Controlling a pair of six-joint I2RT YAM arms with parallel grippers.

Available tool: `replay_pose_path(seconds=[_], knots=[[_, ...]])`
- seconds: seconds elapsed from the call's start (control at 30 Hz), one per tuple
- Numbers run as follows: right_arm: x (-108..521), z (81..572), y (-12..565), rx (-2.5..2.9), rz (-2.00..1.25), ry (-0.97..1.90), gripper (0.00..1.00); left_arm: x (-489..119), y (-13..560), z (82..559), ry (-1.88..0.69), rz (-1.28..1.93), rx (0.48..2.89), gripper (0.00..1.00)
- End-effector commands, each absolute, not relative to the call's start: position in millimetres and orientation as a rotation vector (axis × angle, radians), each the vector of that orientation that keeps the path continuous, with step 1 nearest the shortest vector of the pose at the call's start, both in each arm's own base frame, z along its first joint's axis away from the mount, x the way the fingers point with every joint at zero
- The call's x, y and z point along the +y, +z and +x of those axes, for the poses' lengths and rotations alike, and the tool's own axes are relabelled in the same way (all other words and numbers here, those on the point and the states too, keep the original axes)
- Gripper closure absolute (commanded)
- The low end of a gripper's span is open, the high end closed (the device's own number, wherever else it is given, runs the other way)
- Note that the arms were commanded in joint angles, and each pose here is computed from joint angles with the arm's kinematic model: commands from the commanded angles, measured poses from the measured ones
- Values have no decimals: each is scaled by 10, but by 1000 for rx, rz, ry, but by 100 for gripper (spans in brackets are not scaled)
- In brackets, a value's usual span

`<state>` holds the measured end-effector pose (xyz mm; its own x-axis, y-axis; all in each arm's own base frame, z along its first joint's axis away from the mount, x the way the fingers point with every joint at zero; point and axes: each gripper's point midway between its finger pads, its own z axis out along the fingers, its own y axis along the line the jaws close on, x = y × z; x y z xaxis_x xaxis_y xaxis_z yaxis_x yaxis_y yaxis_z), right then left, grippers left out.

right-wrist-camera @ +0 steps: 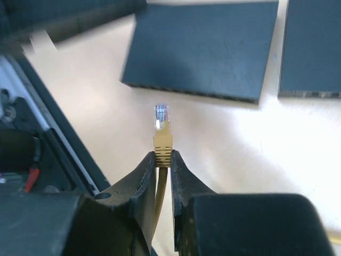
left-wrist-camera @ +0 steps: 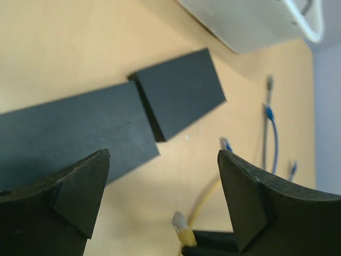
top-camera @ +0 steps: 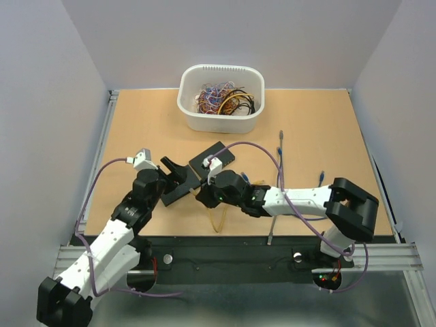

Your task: Insert the plug into the switch port

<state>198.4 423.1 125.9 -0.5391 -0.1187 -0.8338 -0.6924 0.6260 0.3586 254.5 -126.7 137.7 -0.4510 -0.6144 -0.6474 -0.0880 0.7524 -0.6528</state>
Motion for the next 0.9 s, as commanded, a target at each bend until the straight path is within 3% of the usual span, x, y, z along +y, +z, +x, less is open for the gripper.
replay_pose_path(seconds=[0.0,0.57,0.87], knots=[[4199,1923,883,2103,-632,818,100,-985,1427,2818,-589,-560,1929,6],[4438,1857,314,2181,-708,702,99,-330,885,3474,-333,-778,1936,9],[4341,1860,237,2195,-700,665,99,-634,551,3412,-621,-773,2070,9]])
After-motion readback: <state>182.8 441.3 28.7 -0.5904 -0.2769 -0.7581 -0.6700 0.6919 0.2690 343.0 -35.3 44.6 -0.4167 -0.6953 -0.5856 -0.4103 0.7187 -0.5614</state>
